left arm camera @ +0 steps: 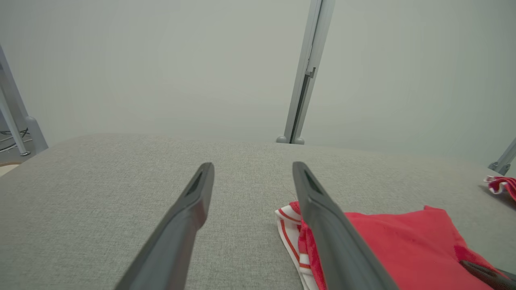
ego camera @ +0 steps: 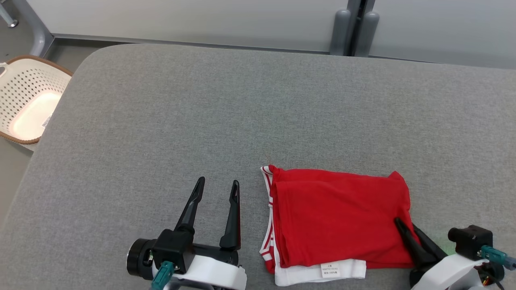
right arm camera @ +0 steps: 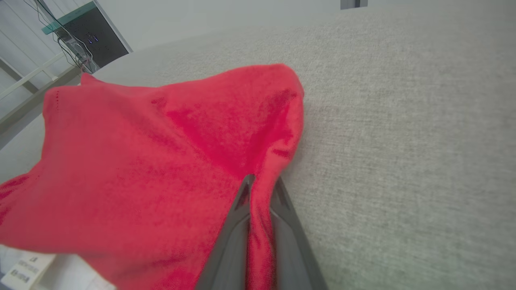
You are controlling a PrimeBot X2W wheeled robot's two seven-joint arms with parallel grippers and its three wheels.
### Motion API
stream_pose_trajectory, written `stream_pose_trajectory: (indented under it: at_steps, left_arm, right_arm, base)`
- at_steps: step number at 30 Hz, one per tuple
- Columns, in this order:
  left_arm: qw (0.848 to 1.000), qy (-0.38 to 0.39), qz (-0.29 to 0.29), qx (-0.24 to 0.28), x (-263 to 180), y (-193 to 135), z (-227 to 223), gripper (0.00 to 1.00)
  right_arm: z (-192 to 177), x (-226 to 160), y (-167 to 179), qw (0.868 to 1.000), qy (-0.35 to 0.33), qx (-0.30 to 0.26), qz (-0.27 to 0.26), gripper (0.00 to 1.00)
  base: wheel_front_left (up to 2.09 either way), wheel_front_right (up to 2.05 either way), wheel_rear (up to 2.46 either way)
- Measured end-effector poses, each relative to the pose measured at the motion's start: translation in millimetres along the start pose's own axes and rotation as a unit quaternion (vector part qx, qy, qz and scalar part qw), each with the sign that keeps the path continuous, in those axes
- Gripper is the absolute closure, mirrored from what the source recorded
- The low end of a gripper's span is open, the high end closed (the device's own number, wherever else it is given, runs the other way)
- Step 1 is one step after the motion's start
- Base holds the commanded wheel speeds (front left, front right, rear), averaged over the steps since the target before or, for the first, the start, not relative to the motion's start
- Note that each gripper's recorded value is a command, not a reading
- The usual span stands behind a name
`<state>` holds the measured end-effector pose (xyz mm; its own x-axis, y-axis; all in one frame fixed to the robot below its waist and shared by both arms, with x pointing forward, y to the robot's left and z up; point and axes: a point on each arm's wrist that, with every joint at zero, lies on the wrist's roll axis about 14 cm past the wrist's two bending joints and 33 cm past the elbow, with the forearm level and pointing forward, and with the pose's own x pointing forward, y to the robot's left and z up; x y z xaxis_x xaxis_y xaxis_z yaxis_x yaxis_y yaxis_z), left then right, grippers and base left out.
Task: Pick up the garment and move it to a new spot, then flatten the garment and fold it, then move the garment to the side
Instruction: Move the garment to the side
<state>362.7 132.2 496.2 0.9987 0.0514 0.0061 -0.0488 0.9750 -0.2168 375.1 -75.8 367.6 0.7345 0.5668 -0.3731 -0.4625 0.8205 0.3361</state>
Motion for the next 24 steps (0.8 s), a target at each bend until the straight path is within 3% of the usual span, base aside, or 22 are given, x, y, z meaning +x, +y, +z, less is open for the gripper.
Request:
stream_pose_trajectory:
  at_steps: [7,11,24]
  left_arm:
    - [0.999,0.000,-0.038,0.002,7.8,-23.1,-1.6,0.00]
    - [0.997,0.002,-0.079,0.001,15.9,-48.4,-4.4,0.00]
    - [0.969,-0.012,-0.246,0.004,52.8,-161.3,-13.6,0.00]
  right_arm:
    - [39.1,-8.7,-38.4,0.994,-0.033,-0.104,-0.032,1.00]
    - [87.9,-25.8,-66.7,0.978,-0.083,-0.180,-0.064,1.00]
    - [162.4,-99.9,-174.5,0.929,-0.076,-0.310,-0.188,1.00]
  base:
    - [0.00,0.00,0.00]
    - [0.00,0.00,0.00]
    - [0.00,0.00,0.00]
